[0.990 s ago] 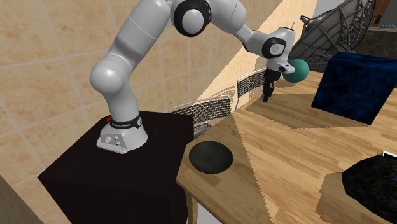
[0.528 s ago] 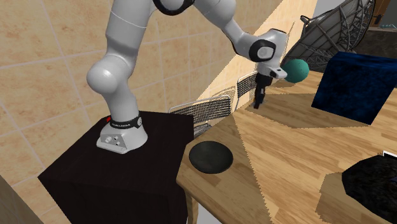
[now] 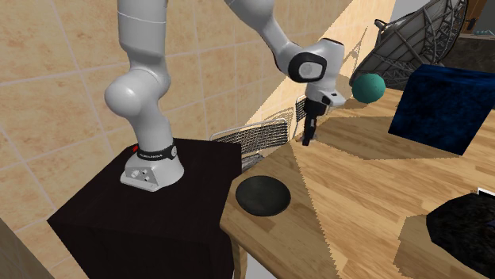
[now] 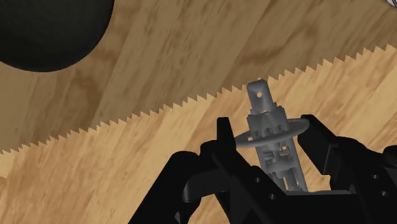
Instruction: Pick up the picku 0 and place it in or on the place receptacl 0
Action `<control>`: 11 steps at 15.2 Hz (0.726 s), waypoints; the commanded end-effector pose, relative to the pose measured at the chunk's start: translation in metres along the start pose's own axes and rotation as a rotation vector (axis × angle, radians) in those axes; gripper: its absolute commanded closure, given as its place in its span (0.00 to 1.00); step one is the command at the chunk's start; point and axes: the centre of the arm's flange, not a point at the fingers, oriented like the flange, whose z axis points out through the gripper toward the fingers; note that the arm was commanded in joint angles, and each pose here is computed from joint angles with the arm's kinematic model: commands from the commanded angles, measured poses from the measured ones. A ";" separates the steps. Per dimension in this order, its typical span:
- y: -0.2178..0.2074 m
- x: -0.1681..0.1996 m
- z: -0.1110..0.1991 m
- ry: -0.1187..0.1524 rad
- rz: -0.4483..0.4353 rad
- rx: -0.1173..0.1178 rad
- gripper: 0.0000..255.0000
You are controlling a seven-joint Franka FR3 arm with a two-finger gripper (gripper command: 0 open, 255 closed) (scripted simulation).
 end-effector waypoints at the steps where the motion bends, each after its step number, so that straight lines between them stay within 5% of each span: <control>1: 0.022 -0.014 0.007 0.000 -0.001 0.000 1.00; 11: 0.134 -0.083 0.019 0.000 -0.001 0.000 1.00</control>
